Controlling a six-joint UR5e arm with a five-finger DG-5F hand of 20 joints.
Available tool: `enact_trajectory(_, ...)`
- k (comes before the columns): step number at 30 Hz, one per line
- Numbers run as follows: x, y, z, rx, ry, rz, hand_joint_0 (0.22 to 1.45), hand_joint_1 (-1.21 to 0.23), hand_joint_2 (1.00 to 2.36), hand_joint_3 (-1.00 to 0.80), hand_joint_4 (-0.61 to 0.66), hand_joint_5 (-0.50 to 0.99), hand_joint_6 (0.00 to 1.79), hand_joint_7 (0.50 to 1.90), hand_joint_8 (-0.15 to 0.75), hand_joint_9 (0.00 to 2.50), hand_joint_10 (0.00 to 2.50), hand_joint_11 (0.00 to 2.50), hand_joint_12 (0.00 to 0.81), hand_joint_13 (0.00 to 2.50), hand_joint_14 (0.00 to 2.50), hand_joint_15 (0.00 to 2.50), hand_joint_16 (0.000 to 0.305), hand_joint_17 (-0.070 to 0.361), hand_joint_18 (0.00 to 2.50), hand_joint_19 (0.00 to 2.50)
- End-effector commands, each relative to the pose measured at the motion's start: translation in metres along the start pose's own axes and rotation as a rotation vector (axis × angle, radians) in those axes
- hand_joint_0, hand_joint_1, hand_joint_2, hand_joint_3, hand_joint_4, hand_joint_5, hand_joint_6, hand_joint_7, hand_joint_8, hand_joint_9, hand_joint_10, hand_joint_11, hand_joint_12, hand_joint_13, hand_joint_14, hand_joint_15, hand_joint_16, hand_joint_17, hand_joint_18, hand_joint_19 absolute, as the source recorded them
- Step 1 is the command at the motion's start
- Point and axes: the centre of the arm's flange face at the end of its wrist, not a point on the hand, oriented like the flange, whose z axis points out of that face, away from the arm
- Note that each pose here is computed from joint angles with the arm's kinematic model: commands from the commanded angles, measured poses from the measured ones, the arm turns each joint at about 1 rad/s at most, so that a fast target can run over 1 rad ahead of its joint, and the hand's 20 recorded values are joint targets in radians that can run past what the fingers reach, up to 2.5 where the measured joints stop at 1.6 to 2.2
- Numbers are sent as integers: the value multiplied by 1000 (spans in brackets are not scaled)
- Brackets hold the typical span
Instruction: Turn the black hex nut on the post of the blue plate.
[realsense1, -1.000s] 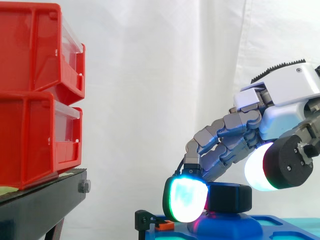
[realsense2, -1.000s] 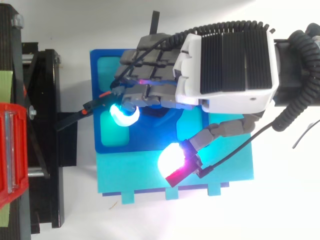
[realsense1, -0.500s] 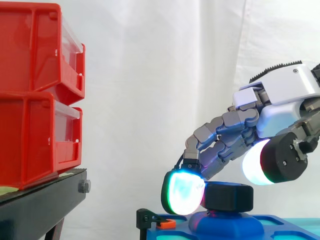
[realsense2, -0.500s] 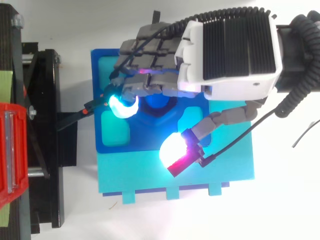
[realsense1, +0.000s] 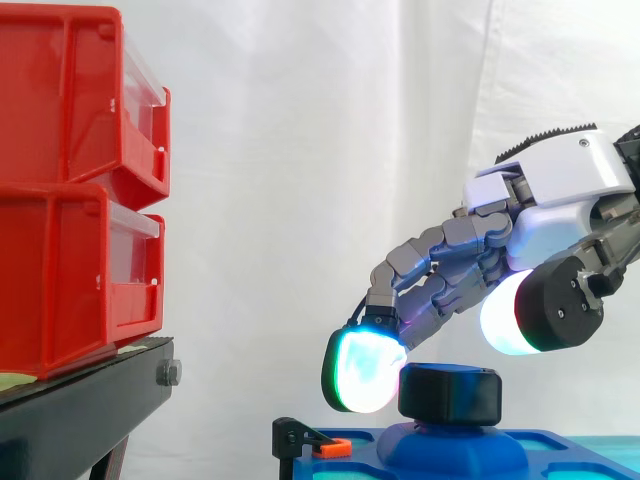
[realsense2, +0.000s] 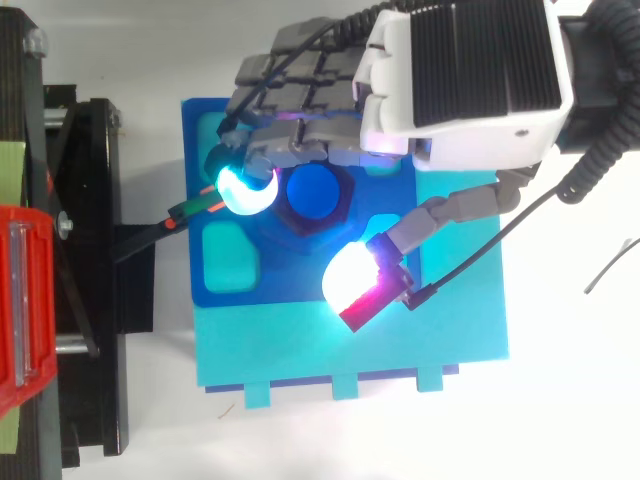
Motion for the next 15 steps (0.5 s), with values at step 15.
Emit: enact_trajectory(15,-11,-30,-10,-37,1,-17,456,-494,1000,-500,244,-180,503,833,287,399,0,0,399,329,0,18,53,119,200,174)
